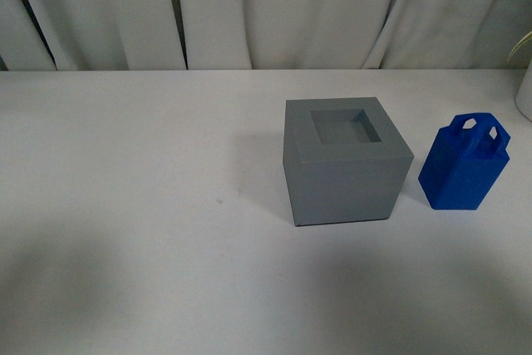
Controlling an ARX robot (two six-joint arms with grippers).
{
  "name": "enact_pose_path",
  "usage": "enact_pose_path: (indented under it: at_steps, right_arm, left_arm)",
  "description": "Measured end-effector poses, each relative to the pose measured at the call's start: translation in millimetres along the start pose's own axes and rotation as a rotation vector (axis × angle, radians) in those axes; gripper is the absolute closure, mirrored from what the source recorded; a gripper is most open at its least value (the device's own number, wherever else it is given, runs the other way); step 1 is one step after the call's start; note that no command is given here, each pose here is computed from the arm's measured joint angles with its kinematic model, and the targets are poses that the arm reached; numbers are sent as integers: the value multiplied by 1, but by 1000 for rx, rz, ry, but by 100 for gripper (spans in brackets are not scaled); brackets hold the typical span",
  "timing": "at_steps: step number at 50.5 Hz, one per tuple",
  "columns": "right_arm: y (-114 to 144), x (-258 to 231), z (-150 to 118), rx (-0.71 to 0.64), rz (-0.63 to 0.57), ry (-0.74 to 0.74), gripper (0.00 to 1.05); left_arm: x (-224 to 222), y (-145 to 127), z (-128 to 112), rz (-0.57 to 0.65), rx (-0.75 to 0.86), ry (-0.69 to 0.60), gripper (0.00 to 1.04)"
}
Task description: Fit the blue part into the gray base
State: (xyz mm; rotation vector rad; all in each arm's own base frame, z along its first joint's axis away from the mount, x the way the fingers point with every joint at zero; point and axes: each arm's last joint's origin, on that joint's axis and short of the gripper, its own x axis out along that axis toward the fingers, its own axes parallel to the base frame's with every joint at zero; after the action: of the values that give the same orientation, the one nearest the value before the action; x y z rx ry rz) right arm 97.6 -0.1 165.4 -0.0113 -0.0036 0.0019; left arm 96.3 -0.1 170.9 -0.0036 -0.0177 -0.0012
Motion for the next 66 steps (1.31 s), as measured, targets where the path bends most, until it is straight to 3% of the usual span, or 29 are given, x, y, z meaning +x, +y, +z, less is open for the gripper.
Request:
enact_pose_path:
  at_steps: [49, 53, 57, 66]
  right_arm:
    - [0, 0, 0, -1, 3, 5, 7]
    - [1, 2, -1, -13, 60, 137, 7]
    - [2, 7, 3, -18, 85, 174, 7]
    - [-2, 48, 40, -4, 290, 210, 7]
  left_arm:
    - [0, 0, 0, 0, 0, 0, 6]
    - [0, 0, 0, 0, 0, 0, 6]
    - [0, 0, 0, 0, 0, 0, 6]
    - [0, 0, 0, 0, 0, 0, 6]
